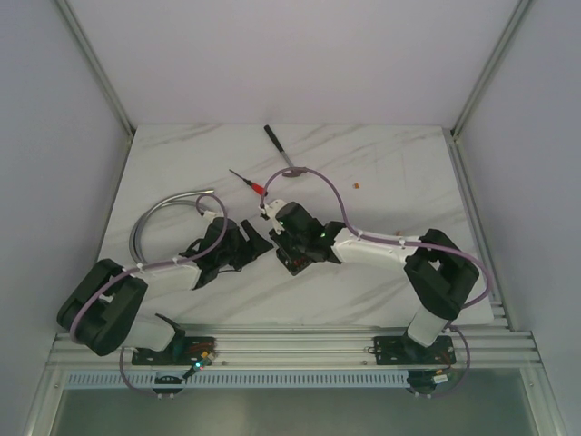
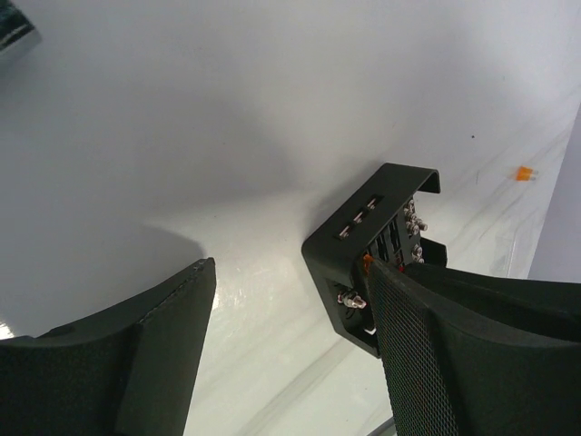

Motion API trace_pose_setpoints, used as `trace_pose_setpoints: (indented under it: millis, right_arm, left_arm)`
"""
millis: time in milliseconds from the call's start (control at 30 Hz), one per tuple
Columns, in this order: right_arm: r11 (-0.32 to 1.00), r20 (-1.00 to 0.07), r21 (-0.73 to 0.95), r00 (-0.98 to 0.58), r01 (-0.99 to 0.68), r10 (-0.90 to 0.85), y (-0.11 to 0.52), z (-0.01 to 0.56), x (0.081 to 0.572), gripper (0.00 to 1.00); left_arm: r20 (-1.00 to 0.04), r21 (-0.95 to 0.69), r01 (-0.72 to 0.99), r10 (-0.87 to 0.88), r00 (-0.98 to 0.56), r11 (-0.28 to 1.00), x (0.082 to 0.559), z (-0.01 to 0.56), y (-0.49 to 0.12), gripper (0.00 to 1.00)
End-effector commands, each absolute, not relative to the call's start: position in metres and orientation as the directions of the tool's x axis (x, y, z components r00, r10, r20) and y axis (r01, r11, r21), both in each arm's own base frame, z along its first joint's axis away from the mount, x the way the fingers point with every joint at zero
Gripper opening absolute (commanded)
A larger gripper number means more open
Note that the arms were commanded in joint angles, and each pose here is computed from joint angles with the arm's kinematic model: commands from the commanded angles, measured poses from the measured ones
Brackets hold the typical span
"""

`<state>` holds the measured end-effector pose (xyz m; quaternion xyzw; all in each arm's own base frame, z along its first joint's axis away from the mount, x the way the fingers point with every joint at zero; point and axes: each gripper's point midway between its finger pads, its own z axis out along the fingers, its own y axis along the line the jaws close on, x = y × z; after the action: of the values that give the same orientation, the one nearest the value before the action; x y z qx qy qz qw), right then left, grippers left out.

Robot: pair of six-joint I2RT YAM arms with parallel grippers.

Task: Snap on the fuse box
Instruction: Install the fuse at the fuse box base.

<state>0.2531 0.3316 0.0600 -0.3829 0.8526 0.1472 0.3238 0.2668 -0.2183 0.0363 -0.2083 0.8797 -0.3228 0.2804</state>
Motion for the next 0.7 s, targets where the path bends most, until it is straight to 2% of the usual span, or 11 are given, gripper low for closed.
trace_pose_setpoints:
  millis: [0,467,667]
  right_arm:
    - [0.662,-0.658,0.045,-0.521,-0.748,-0.543,0.337,0.071,0.255,0.29]
    - [0.675,-0.607,0.04,-0.555,-0.737,-0.569,0.339,0.058,0.259,0.24]
    - [0.689,-0.591,0.022,-0.565,-0.725,-0.575,0.333,0.055,0.261,0.14]
  left_arm:
    - [-0.345,-0.669,-0.237,-0.576,-0.741,0.705,0.262,0.027,-0.205,0.77]
    - [-0.335,-0.671,-0.242,-0.578,-0.744,0.701,0.26,0.025,-0.202,0.77]
    - [-0.333,-0.672,-0.241,-0.576,-0.746,0.7,0.26,0.024,-0.203,0.77]
